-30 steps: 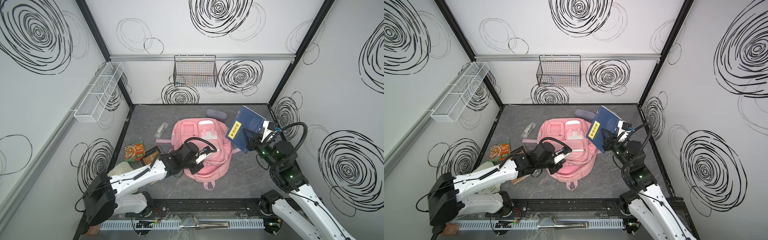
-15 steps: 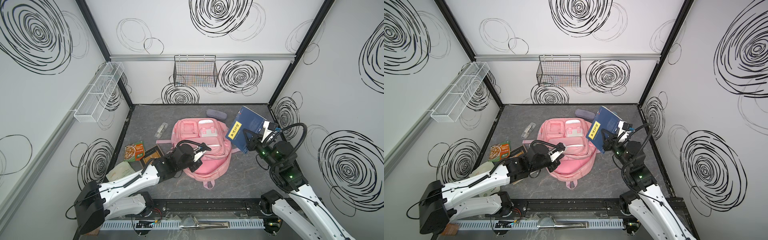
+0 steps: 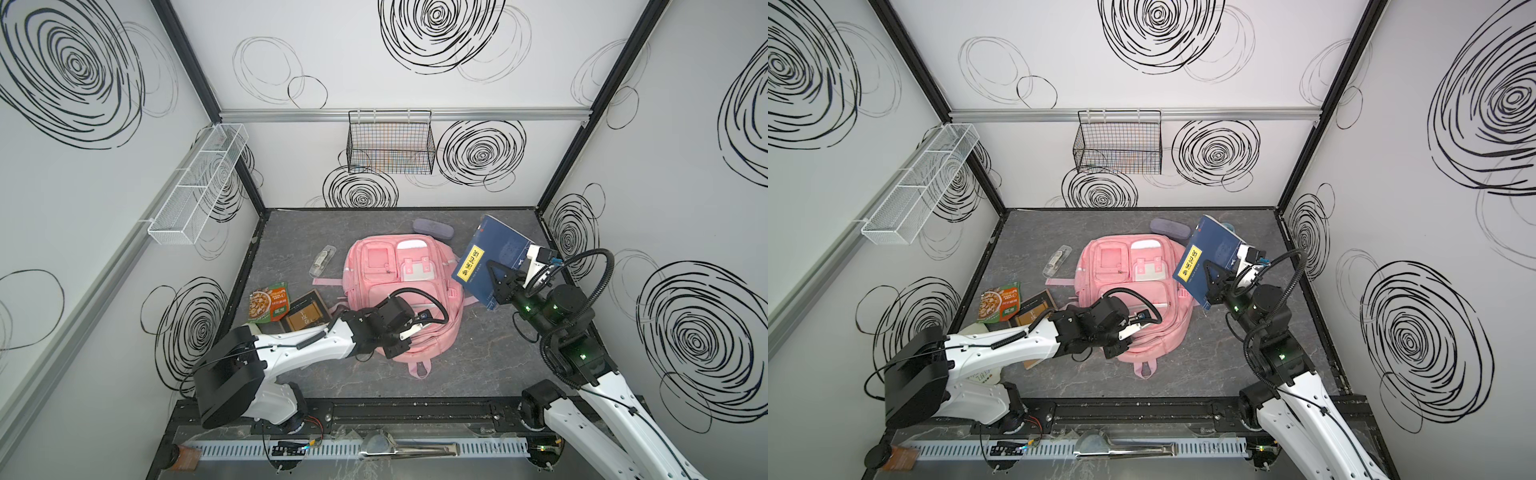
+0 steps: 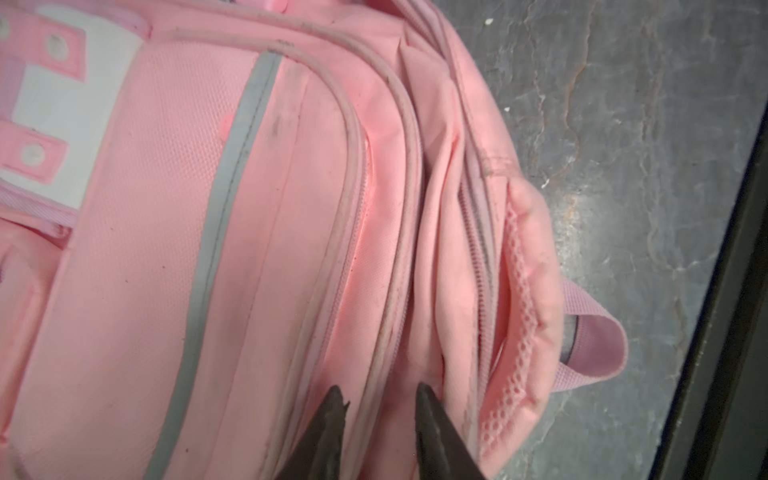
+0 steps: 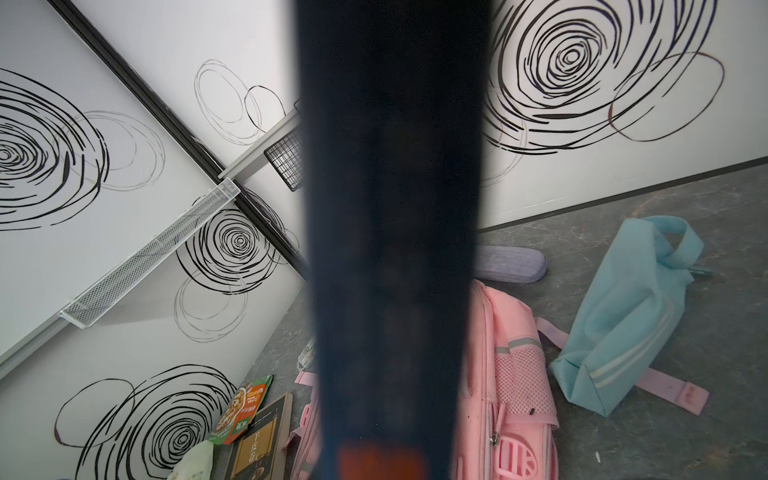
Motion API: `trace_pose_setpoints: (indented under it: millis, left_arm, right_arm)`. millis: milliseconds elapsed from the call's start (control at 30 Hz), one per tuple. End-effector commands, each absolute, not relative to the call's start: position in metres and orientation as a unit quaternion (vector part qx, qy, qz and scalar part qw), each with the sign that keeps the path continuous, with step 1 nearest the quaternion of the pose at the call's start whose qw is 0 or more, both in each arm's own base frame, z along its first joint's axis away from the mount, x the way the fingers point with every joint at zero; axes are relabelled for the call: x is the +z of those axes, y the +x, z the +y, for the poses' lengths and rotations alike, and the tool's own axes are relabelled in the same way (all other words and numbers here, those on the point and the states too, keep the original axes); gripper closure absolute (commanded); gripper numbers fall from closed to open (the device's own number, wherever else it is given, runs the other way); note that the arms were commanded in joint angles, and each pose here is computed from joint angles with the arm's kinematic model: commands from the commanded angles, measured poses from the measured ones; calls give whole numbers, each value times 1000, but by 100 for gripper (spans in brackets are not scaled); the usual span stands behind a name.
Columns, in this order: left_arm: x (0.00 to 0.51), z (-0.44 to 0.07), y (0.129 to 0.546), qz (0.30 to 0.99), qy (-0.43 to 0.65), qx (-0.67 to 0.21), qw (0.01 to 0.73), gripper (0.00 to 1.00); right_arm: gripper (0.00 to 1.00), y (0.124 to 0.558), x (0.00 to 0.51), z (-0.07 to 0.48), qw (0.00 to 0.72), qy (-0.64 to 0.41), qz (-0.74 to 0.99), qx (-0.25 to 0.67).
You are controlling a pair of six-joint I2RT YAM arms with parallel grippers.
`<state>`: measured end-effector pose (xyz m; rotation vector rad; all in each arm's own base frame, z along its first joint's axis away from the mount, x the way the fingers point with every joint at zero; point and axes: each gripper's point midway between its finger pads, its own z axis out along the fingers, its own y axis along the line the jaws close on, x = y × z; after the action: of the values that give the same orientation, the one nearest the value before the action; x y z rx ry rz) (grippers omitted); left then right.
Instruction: Pack the student bag
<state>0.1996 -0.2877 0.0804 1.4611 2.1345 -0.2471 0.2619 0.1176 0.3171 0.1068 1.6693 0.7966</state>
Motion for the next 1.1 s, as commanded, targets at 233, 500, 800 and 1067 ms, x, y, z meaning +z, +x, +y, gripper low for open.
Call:
trace_pose_setpoints:
  millis: [233, 500, 800, 1067]
  left_arm:
    - [112, -296, 207, 783, 531, -101, 308, 43]
    - [122, -309, 191, 770, 536, -168, 303, 44]
    - [96, -307, 188, 783, 545, -152, 257, 44]
    - [88, -296, 210, 804, 524, -89, 267, 53]
  right_arm:
    - [100, 257, 336, 113, 627, 45, 695, 348]
    - [100, 258, 336, 113, 626, 46, 696, 347]
    - [100, 260, 337, 115, 625, 40, 697, 349]
    - [100, 259, 337, 114, 628, 39, 696, 347]
